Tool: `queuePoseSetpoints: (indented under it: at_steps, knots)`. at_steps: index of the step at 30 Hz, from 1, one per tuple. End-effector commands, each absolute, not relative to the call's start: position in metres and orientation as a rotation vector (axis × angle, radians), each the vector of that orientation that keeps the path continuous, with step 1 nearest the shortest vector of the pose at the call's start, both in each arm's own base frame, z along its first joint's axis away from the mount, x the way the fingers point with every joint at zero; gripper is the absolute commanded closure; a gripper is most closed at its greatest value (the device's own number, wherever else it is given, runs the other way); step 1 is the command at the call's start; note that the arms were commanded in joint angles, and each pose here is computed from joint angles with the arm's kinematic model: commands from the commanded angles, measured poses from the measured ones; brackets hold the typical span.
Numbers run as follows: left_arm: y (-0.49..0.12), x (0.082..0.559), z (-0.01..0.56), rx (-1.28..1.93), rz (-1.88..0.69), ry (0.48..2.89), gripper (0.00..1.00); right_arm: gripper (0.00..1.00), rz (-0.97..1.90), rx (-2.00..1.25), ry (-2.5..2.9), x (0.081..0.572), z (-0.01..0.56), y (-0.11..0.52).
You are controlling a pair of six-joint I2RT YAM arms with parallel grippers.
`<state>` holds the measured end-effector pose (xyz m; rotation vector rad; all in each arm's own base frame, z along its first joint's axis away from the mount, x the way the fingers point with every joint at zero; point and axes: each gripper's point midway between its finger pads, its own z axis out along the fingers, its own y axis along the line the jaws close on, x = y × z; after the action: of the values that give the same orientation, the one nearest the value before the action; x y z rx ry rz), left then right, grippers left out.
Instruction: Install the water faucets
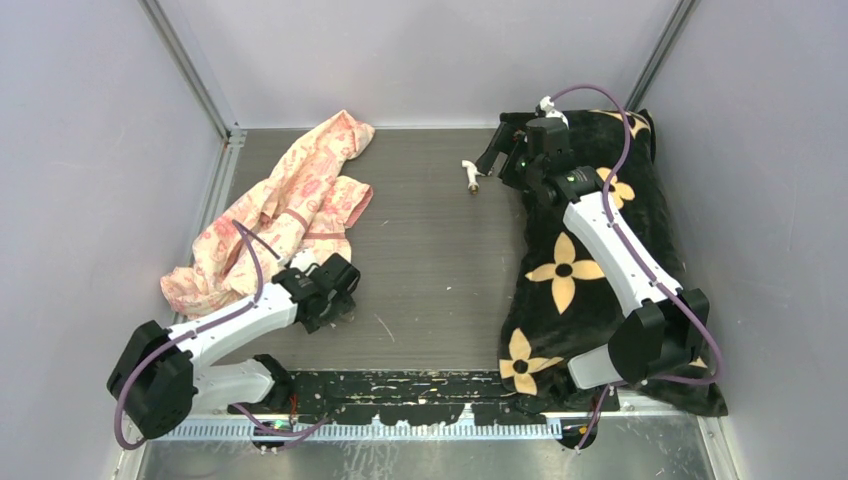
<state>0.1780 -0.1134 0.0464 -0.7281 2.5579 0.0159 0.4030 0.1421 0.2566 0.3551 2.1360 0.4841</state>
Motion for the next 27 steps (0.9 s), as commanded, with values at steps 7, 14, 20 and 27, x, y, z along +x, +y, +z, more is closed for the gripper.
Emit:
queuePoseSetpoints:
  at_steps: [7,14,20,27]
  knots:
    - [-0.146,0.207,0.03,-0.82,-0.199,2.505,0.56,0.0,0.511,0.354,2.121,0.401,0.263,0.146]
    - [-0.172,0.208,0.039,-0.595,-0.269,2.624,0.92,0.0,0.474,0.379,2.148,0.4,0.256,0.141]
    - [-0.226,0.203,0.052,-0.059,-0.447,2.678,1.0,0.0,0.454,0.435,2.139,0.393,0.243,0.134]
    - [-0.243,0.242,0.061,0.21,-0.298,2.64,1.0,0.0,0.409,0.435,2.173,0.385,0.236,0.127]
